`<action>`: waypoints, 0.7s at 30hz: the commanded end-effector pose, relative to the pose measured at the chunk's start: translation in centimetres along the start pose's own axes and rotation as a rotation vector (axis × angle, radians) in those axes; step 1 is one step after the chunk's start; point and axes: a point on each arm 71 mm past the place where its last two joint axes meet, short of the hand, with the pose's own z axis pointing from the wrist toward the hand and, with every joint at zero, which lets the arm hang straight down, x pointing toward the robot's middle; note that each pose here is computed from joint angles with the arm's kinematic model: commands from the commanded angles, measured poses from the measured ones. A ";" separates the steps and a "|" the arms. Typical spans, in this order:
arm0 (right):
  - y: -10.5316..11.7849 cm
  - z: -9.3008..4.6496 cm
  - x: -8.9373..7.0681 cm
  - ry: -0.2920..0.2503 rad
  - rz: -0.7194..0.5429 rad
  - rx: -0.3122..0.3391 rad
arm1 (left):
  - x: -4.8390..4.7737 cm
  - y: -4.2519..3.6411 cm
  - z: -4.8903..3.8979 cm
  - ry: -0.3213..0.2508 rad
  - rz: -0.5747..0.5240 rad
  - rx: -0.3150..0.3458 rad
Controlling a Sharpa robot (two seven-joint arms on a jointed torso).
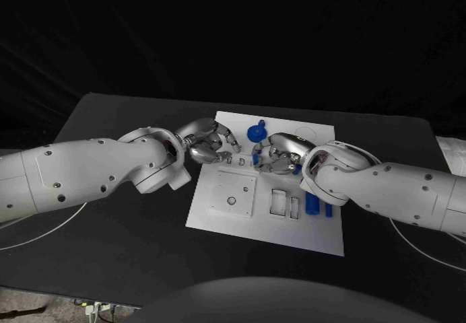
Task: Assemble the parts on the task board
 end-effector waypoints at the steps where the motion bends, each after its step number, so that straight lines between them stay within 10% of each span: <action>1: 0.1 0.0 0.1 0.004 -0.015 -0.009 | 0.13 -0.07 0.06 0.016 -0.005 -0.003; 21: 0.5 -1.6 -2.6 -0.204 0.020 -0.159 | -0.04 0.02 0.07 -0.005 -0.004 -0.008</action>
